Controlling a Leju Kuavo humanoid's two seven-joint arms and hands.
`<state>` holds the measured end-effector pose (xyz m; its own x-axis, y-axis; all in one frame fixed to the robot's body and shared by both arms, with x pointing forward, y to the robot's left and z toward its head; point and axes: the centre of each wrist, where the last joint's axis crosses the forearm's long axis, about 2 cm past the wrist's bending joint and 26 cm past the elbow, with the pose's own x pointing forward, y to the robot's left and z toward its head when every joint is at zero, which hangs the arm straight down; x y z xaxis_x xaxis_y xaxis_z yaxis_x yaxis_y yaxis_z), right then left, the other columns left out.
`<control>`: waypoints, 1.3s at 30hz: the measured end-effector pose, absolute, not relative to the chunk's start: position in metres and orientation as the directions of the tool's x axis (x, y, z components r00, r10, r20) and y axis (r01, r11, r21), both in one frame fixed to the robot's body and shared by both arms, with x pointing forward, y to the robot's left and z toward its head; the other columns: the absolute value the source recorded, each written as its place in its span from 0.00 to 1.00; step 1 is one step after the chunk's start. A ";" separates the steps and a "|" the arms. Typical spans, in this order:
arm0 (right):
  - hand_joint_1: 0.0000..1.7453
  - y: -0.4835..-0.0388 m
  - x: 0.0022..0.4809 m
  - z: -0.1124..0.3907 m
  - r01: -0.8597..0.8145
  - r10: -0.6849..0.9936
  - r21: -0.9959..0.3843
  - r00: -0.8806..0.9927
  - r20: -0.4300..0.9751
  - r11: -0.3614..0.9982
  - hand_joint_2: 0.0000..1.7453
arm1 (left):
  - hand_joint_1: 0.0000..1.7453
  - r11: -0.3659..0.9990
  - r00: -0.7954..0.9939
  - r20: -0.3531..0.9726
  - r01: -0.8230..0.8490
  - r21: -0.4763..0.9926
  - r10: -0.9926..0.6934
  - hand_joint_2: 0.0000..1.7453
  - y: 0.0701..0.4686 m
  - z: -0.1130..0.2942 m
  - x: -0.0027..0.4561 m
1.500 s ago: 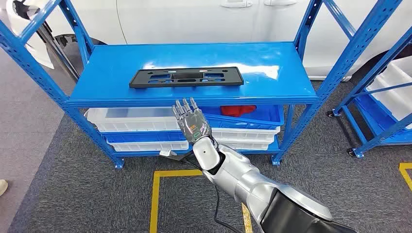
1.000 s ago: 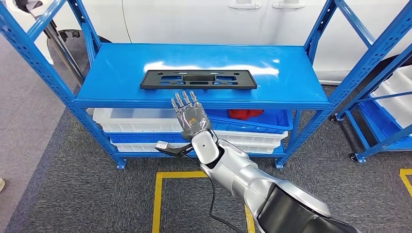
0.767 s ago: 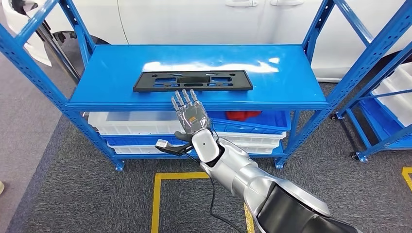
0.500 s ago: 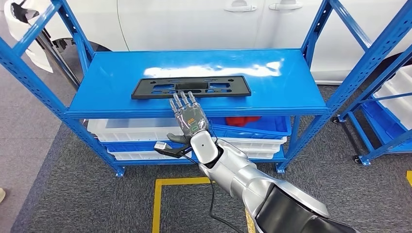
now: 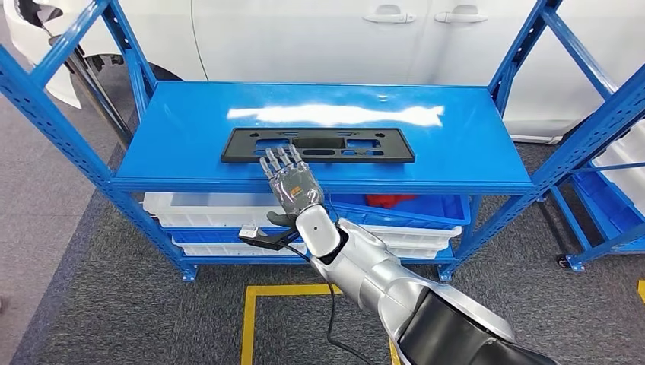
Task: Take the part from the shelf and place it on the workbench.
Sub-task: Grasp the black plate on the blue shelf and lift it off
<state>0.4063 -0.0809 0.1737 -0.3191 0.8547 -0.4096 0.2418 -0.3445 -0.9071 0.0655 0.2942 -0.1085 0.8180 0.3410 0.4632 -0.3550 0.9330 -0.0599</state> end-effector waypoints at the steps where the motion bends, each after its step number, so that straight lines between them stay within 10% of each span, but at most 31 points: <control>1: 0.00 -0.081 0.406 0.174 0.247 0.851 -0.905 -0.323 -0.415 -0.348 1.00 | 0.00 0.933 0.818 0.463 -0.354 -0.061 0.341 0.00 0.293 -0.108 0.066; 39: 0.00 -0.079 0.400 0.163 0.149 0.853 -0.904 -0.301 -0.427 -0.401 1.00 | 0.00 0.928 0.808 0.475 -0.367 -0.057 0.349 0.00 0.296 -0.110 0.056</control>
<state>0.4003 -0.0786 0.1632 -0.3007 0.8526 -0.4273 0.1485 -0.4007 -0.9041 0.0558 0.2960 -0.1100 0.8077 0.3489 0.4753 -0.3674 0.9283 -0.0571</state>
